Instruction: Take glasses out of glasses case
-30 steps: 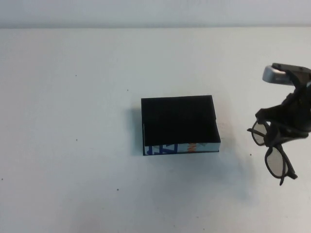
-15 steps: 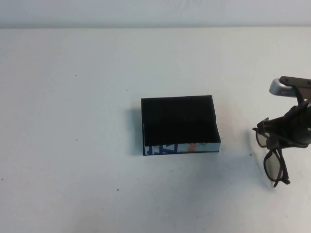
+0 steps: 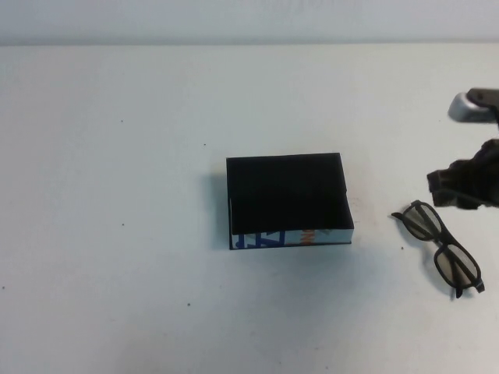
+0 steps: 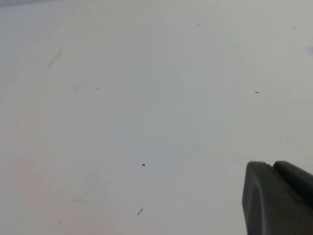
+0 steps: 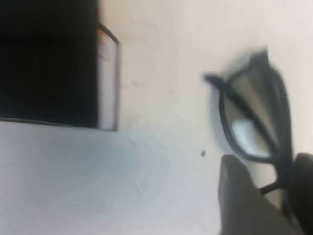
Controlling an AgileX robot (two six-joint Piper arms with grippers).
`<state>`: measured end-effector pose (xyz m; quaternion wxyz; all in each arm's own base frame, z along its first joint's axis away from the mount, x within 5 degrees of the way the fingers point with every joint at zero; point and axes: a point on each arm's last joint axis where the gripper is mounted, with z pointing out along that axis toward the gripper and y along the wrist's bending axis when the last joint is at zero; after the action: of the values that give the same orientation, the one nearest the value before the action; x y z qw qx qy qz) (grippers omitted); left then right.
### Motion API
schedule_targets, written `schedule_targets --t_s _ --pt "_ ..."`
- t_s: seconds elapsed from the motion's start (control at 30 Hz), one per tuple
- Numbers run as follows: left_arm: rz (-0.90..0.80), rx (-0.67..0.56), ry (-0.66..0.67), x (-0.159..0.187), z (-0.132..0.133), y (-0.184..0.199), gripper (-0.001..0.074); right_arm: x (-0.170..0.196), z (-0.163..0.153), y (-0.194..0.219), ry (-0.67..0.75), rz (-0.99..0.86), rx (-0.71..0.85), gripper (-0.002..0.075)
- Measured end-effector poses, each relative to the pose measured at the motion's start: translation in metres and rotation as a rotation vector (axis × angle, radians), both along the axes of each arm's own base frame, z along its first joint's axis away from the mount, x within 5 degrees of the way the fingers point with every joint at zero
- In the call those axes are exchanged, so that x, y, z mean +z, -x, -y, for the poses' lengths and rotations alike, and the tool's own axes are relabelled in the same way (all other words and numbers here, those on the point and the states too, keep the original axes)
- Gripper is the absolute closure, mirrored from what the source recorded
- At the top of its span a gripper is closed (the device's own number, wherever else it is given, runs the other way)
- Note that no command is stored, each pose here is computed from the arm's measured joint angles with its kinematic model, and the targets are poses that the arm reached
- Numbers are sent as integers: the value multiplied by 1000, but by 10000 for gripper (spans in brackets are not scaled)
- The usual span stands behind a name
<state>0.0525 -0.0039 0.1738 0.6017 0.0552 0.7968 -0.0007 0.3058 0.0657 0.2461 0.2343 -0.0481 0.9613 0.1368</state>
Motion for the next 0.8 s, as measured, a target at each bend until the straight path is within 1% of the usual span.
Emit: schedule_targets --t_s 0.07,0.17,0.23,0.3,0.33,0.43,0.53,0.63,0.73,0.8 --pt "0 0 0 0 0 0 739 30 2 13 3 112 35 557" --pt "0 0 0 0 0 0 739 78 7 45 -15 315 42 655" --pt "0 0 0 0 0 0 739 97 11 68 -37 432 23 706" --pt "0 0 0 0 0 0 739 104 14 87 -50 507 4 726" --pt "0 0 0 0 0 0 740 104 16 96 -51 537 -6 732" --pt "0 0 0 0 0 0 739 90 23 118 -48 569 -31 739" --pt "0 0 0 0 0 0 740 76 29 140 -47 644 -71 740" --pt "0 0 0 0 0 0 739 63 38 159 -37 789 -136 741" --pt "0 0 0 0 0 0 739 46 47 178 5 933 -178 742" --pt "0 0 0 0 0 0 739 35 51 189 31 994 -191 742"
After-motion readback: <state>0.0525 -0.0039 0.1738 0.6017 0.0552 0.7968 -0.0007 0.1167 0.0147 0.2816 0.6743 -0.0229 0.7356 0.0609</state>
